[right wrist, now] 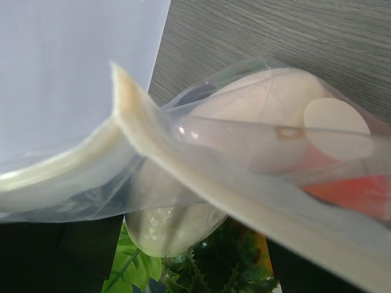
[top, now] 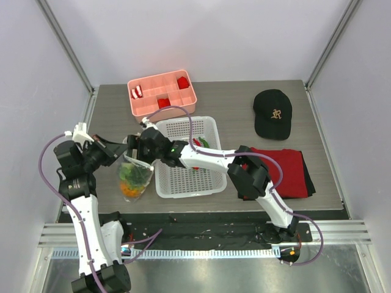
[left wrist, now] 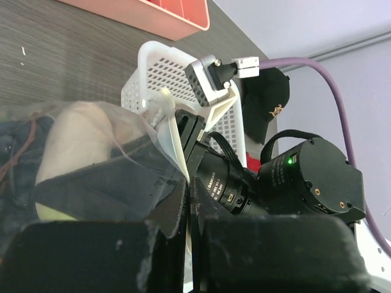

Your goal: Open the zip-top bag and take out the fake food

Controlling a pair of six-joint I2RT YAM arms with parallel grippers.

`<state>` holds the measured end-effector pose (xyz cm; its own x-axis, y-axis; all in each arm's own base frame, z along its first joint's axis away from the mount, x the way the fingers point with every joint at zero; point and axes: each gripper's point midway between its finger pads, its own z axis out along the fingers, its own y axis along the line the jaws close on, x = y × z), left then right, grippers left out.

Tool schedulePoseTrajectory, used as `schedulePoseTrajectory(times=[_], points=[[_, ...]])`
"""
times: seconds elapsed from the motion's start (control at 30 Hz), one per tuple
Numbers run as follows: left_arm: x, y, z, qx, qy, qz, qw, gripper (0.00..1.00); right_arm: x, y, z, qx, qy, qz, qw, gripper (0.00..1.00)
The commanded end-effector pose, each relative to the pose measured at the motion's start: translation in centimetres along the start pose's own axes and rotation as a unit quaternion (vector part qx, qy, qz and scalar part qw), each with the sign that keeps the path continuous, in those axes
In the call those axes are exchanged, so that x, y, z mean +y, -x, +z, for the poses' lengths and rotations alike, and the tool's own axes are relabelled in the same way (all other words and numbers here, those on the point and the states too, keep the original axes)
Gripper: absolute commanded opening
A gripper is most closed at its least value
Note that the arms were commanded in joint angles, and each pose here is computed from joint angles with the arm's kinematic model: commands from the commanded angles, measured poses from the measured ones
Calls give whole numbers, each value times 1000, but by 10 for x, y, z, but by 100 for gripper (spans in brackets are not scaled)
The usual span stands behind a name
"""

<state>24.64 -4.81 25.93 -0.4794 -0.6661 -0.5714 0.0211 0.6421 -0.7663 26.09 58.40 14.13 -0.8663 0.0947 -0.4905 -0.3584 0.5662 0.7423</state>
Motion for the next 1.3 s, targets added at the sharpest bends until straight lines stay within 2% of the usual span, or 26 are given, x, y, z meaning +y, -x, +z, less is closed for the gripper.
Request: schedulePoseTrajectory(times=[0.0, 0.03, 0.07, 0.13, 0.17, 0.37, 0.53, 0.7, 0.87, 1.03, 1.17, 1.23, 1.27], points=[[-13, -7, -3, 10, -35, 7, 999, 0, 0, 29, 2, -57, -15, 8, 998, 82], [-12, -8, -3, 12, -34, 6, 999, 0, 5, 31, -1, -57, -9, 3, 998, 76], [-11, -8, -4, 12, -33, 9, 999, 0, 7, 34, -4, -60, -8, -1, 998, 58], [-9, -8, -4, 11, -27, 11, 999, 0, 19, 35, -12, -52, 18, -15, 998, 47], [-8, -8, -4, 10, -25, 12, 1000, 0, 29, 39, -20, -55, 24, -22, 998, 37], [-6, 5, -7, -26, 4, 19, 999, 0, 49, 39, -57, -54, 40, -83, 994, 22], [-20, 21, -11, -56, -7, 34, 998, 0, 61, 34, -82, -21, 47, -129, 990, 16], [-14, 14, -8, -38, -7, 30, 999, 0, 72, 33, -105, 13, 53, -191, 980, 14], [-6, 8, -7, -34, 2, 30, 999, 0, 85, 19, -131, 74, 110, -202, 970, 9], [0, 6, -10, -31, 22, 36, 999, 0, 82, 9, -160, 104, 135, -232, 958, 1], [1, 8, -10, -35, 26, 39, 998, 0, 80, 27, -200, 81, 137, -247, 956, 1], [-1, 8, -10, -32, 23, 39, 998, 0, 62, 36, -211, 66, 101, -254, 960, 1], [-1, 8, -10, -31, 24, 38, 999, 0, 56, 52, -226, 40, 85, -255, 962, 1]])
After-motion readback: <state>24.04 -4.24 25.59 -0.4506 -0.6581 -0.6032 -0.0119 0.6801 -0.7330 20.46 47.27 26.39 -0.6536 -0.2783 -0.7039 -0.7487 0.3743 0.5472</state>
